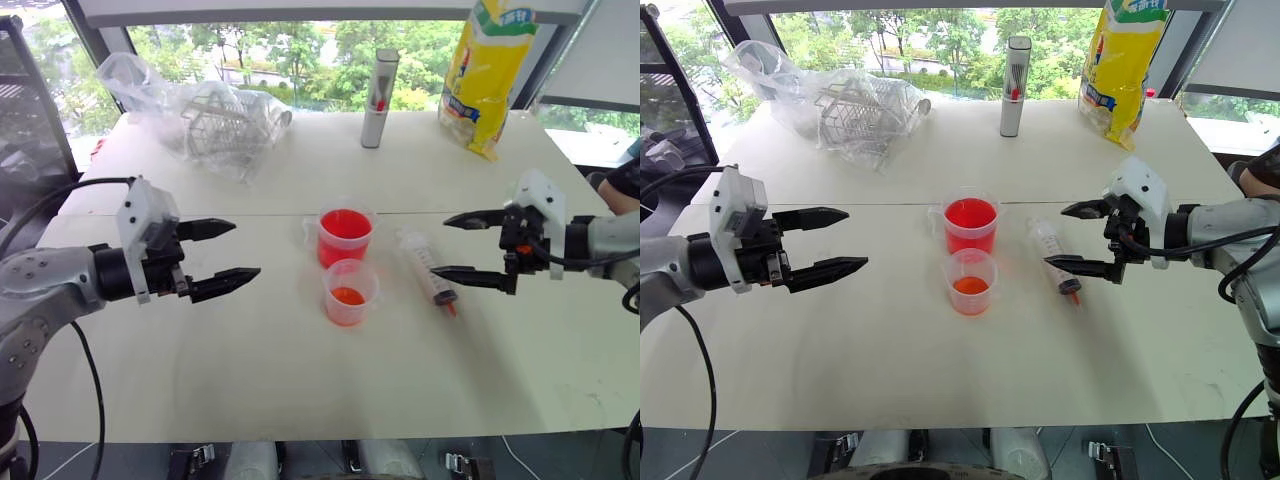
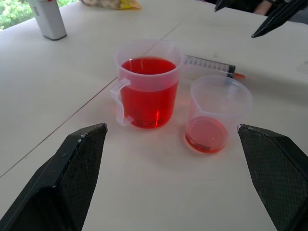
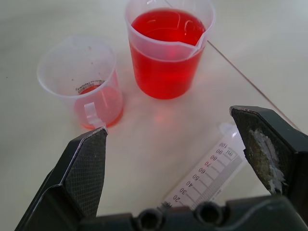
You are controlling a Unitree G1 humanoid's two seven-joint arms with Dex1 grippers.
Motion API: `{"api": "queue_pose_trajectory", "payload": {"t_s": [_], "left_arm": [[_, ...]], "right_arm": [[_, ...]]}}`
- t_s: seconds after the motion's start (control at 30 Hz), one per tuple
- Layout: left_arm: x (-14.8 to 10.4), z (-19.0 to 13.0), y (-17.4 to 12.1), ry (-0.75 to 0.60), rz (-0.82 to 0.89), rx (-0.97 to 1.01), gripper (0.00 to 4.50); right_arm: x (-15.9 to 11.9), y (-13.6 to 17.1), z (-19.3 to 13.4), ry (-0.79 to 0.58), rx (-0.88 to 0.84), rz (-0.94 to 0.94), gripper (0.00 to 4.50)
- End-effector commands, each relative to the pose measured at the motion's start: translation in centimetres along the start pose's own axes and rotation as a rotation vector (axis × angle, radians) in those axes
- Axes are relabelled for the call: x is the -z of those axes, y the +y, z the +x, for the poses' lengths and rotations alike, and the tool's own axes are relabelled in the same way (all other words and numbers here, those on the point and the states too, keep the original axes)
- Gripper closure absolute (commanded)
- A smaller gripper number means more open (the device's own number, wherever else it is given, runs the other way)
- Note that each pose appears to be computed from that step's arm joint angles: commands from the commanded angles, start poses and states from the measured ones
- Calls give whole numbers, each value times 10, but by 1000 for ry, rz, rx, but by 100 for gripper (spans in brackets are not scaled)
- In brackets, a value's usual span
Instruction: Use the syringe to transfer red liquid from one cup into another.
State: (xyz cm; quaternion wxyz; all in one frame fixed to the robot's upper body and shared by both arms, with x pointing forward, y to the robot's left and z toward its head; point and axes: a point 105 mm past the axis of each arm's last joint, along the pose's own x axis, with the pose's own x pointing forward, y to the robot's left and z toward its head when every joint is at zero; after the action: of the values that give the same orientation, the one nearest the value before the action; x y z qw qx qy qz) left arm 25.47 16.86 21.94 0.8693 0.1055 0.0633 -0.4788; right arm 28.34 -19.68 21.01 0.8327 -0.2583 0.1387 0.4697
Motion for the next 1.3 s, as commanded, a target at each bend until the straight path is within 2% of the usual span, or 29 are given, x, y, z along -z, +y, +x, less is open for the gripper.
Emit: {"api": "queue_pose_trajectory", "payload": {"t_s": [0.03,0.23,0.83,1.07,1.13,1.3], "left_arm": [[-7,3,0,-25,49,-1,0],[-11,13,-3,-47,64,20,0],[-14,8,1,-49,95,16,0],[-11,9,0,-48,88,17,0],[-10,10,0,-48,85,19,0],[-9,15,1,-55,87,33,0]], "right_arm": [[-8,-8,-15,-11,60,-41,4],[-1,-9,-16,4,61,-18,4],[-1,-8,-12,-8,57,-13,4],[0,-13,-9,4,72,41,4],[5,-22,-5,61,115,61,4],[11,-29,4,228,59,141,4]]}}
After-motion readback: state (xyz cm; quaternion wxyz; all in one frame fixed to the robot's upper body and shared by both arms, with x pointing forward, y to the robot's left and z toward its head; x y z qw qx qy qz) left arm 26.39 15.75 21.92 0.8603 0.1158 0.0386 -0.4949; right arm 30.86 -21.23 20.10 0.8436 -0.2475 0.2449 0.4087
